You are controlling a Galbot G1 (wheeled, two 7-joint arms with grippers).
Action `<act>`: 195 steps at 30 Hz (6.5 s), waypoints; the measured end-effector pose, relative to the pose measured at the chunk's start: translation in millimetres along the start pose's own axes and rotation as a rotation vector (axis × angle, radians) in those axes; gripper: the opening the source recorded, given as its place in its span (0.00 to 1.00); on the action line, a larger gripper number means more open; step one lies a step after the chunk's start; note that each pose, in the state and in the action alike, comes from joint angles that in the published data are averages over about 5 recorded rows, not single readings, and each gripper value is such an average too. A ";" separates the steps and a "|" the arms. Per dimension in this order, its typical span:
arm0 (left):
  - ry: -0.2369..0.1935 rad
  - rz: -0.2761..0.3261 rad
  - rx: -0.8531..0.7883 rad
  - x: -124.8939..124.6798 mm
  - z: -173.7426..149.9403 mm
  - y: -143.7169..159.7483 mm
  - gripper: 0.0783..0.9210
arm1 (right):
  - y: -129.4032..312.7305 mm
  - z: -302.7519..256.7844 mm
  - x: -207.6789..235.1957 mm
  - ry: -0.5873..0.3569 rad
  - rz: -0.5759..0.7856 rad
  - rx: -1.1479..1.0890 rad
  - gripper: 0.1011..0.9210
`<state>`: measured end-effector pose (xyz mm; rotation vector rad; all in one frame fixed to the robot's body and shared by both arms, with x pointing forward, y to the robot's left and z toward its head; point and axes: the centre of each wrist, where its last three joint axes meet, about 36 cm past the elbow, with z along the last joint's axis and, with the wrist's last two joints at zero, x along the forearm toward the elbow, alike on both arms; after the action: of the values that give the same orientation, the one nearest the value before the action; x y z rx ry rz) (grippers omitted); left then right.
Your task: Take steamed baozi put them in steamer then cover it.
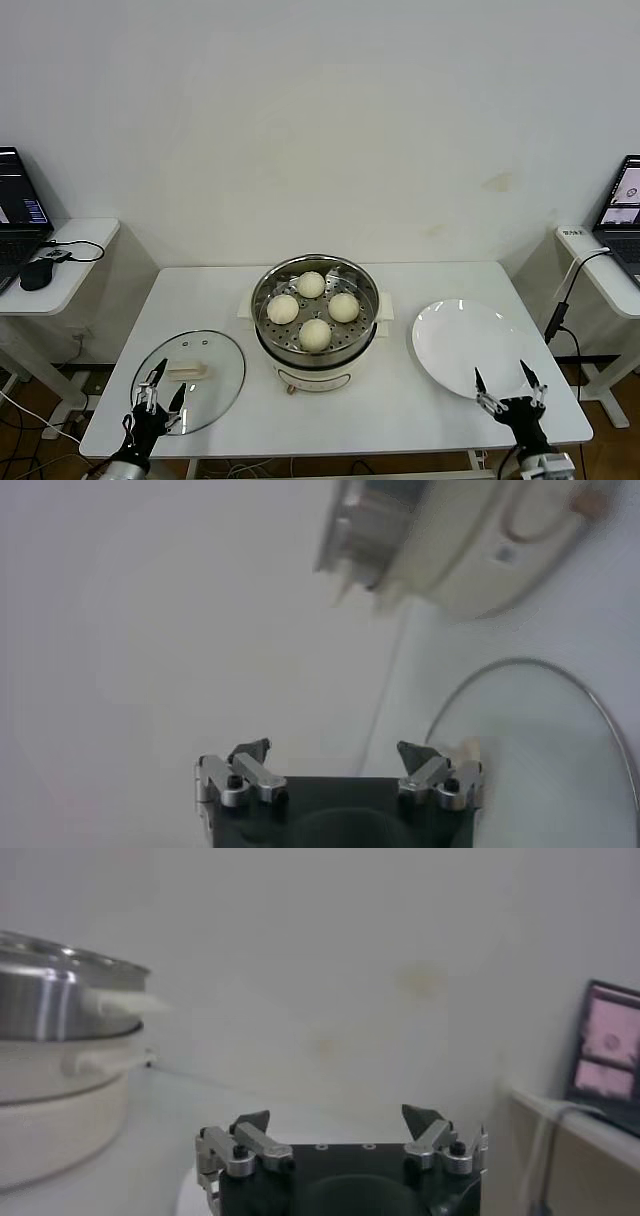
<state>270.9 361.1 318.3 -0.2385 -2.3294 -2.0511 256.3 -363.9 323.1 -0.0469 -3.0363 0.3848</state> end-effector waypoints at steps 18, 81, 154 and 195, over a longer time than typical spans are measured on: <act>-0.003 0.061 -0.173 -53.3 30.8 -9.1 0.88 | 12.7 15.7 36.9 0.075 0.017 -0.001 0.88; 0.082 -0.179 -0.085 -79.9 -23.5 120.3 0.06 | 49.8 22.2 38.2 0.072 -0.061 0.041 0.88; 0.009 -0.054 -0.100 -189.3 -310.7 101.5 0.06 | 121.6 46.5 28.7 0.075 -0.105 0.158 0.88; -0.116 -0.135 0.331 -54.0 -231.7 108.8 0.88 | 115.6 39.6 34.0 0.062 -0.109 0.146 0.88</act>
<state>320.4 140.1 449.2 -0.1983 -2.7764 -1.7019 221.5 -260.4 258.5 0.1136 -2.9246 0.5831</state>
